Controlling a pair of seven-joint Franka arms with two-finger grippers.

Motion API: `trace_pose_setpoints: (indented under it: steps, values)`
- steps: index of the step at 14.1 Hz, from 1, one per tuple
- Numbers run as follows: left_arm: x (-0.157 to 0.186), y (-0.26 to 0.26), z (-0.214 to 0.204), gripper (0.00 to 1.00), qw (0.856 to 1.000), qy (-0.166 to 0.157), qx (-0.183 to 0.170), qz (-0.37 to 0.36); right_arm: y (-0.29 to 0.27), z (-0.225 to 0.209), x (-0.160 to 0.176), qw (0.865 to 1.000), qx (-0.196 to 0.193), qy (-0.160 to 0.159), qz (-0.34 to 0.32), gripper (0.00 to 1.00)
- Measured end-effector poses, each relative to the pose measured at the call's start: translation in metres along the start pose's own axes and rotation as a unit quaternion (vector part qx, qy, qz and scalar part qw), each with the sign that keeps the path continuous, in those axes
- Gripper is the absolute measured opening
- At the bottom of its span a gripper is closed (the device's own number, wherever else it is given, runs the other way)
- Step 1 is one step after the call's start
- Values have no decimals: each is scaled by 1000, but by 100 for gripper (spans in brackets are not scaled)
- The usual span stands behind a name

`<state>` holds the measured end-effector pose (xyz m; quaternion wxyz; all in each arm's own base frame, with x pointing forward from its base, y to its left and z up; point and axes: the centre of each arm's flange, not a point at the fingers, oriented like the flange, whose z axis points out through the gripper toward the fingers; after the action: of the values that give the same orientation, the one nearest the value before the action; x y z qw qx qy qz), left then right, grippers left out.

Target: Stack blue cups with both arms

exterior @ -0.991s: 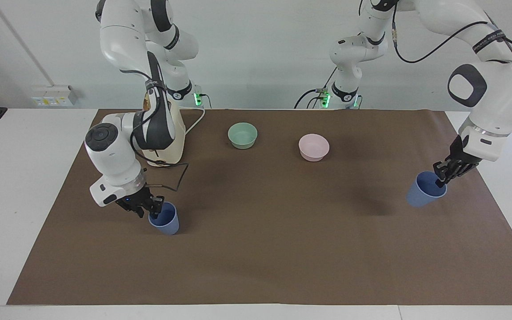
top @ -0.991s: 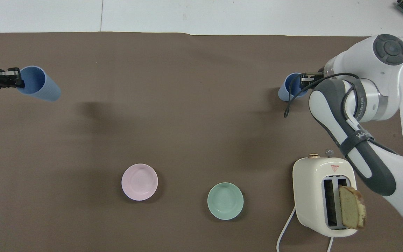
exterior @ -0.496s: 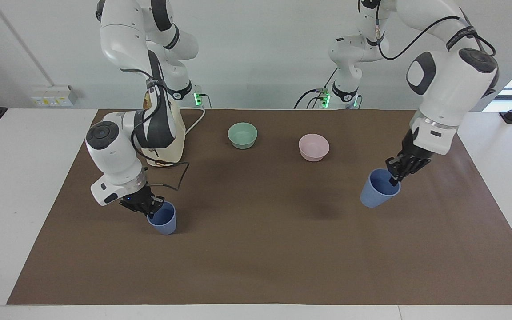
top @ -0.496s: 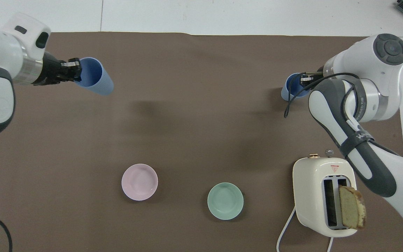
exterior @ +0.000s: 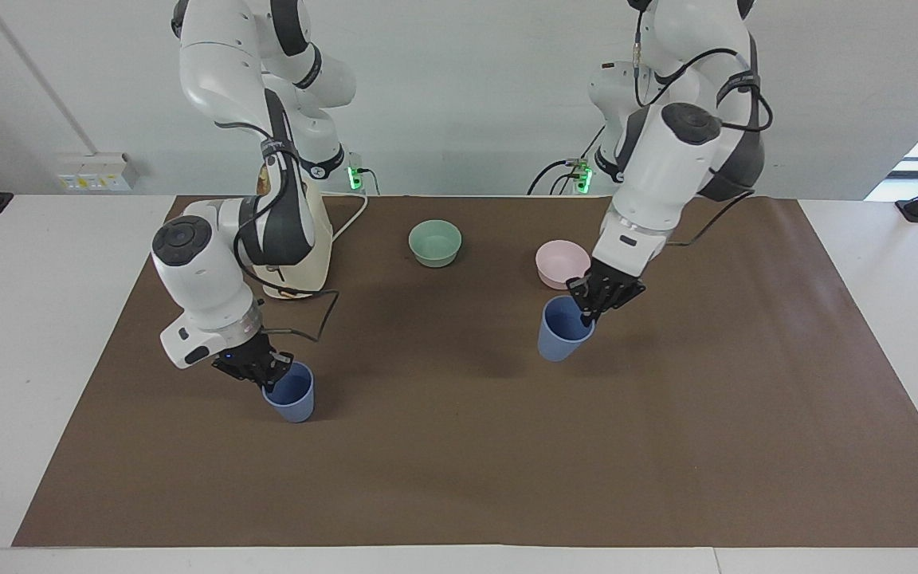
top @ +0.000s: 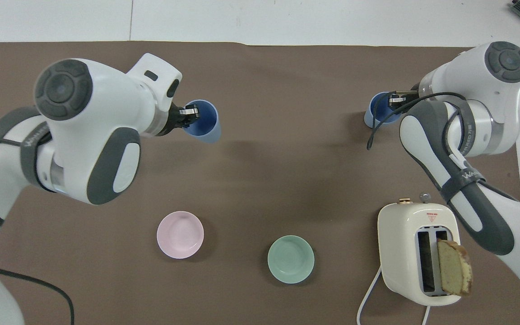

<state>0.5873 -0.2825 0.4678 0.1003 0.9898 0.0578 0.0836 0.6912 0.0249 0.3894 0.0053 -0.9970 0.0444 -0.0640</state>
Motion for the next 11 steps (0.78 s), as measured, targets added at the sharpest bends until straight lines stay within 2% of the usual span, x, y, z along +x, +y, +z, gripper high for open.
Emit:
trace_pose_setpoints:
  steps: [4, 8, 11]
  values:
    - [-30, 25, 51, 4, 1000, -8, -6, 28, 4, -53, -1, 1000, -1, 23, 3, 5]
    - [-51, 44, 61, 4, 999, -13, -9, 48, 6, -110, -18, 1000, -7, 11, 3, 5]
    - [-52, 43, 64, 4, 998, -14, -7, 60, 8, -162, -38, 1000, -12, 6, 4, 5]
